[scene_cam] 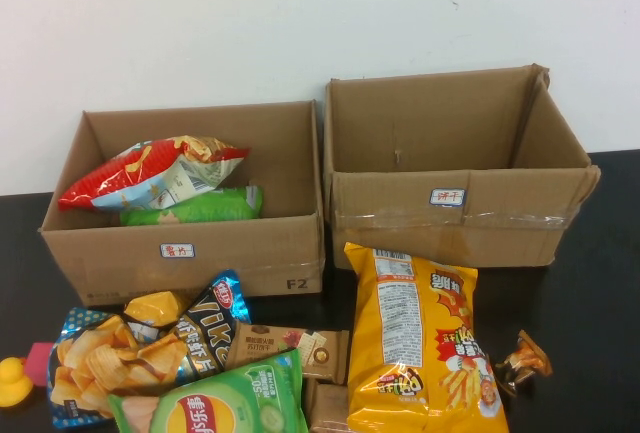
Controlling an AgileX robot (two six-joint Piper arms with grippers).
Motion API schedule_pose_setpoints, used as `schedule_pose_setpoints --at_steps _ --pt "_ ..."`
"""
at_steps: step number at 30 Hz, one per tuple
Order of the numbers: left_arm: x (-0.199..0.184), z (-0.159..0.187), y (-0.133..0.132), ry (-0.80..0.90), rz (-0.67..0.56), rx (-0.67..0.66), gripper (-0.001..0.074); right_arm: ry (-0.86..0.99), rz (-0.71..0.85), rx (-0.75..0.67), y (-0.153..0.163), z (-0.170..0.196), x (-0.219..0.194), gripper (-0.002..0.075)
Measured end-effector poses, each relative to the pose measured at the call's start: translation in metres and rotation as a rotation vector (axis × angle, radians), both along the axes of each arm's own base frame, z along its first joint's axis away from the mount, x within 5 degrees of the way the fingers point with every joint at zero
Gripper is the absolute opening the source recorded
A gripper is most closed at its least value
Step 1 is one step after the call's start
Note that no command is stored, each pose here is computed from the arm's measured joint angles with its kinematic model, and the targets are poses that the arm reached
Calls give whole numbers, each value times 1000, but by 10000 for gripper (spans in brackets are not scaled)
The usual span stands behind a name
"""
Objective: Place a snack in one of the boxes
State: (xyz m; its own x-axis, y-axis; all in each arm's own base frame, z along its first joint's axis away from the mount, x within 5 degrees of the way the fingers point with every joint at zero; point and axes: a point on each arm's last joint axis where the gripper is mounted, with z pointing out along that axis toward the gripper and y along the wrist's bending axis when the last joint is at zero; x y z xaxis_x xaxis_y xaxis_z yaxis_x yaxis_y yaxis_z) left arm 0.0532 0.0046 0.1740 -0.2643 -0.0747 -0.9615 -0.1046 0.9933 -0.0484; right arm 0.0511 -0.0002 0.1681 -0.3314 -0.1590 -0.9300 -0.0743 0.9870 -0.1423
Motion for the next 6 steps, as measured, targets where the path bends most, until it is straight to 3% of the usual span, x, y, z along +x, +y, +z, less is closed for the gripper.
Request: schedule_pose_setpoints --at_steps 3,6 --pt "0 0 -2 7 -52 84 -1 0 0 0 0 0 0 -1" --pt "0 0 -3 5 -74 76 -1 0 0 0 0 0 0 -1"
